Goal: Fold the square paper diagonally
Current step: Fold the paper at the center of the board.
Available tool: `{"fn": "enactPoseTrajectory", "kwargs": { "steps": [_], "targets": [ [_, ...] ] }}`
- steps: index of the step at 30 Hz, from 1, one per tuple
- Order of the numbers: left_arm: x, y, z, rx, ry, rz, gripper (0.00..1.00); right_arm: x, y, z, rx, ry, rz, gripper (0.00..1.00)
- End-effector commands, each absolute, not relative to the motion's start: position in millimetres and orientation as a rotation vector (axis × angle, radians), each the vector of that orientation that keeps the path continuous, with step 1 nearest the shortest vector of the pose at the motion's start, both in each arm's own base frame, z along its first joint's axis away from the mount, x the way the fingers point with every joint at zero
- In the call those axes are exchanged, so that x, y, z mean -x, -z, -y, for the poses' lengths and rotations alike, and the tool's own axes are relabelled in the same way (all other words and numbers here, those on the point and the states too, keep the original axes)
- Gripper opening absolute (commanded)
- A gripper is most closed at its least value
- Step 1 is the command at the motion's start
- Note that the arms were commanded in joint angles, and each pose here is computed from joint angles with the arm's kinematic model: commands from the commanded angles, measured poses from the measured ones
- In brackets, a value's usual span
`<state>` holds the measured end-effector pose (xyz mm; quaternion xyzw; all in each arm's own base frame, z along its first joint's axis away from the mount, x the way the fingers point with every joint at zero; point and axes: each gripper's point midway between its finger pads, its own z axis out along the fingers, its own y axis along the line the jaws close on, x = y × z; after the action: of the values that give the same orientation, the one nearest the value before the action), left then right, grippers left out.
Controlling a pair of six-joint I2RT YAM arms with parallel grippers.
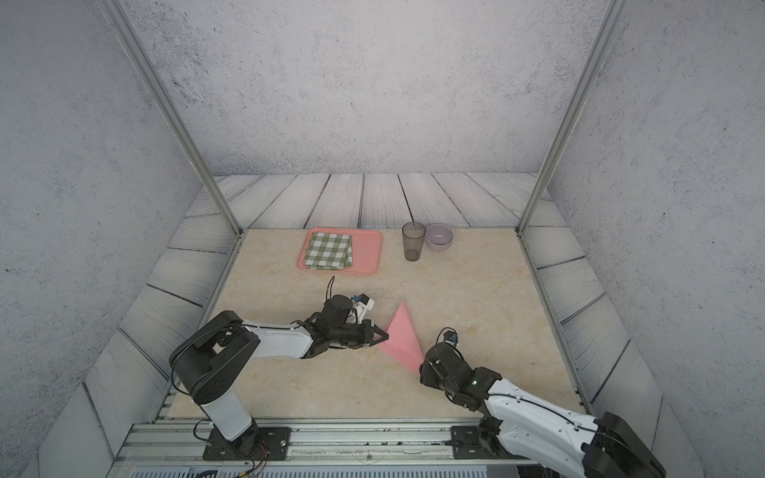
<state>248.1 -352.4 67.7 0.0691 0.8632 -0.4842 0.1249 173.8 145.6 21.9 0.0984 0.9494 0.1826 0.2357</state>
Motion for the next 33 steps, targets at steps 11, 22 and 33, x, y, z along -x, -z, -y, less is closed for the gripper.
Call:
{"fn": "enactPoseTrajectory", "kwargs": {
  "steps": [11, 22, 33],
  "targets": [
    [-247, -69, 342, -0.234, 1.420, -2.500, 0.00, -172, -13, -113, -0.260, -0.267, -2.607, 0.40],
    [-249, -58, 338, -0.237, 1.404, -2.517, 0.00, -171, -19, -112, -0.220, -0.289, -2.579, 0.34],
    [-246, -34, 337, -0.213, 1.406, -2.555, 0.00, -167, -19, -120, -0.179, -0.330, -2.607, 0.47]
  ]
}}
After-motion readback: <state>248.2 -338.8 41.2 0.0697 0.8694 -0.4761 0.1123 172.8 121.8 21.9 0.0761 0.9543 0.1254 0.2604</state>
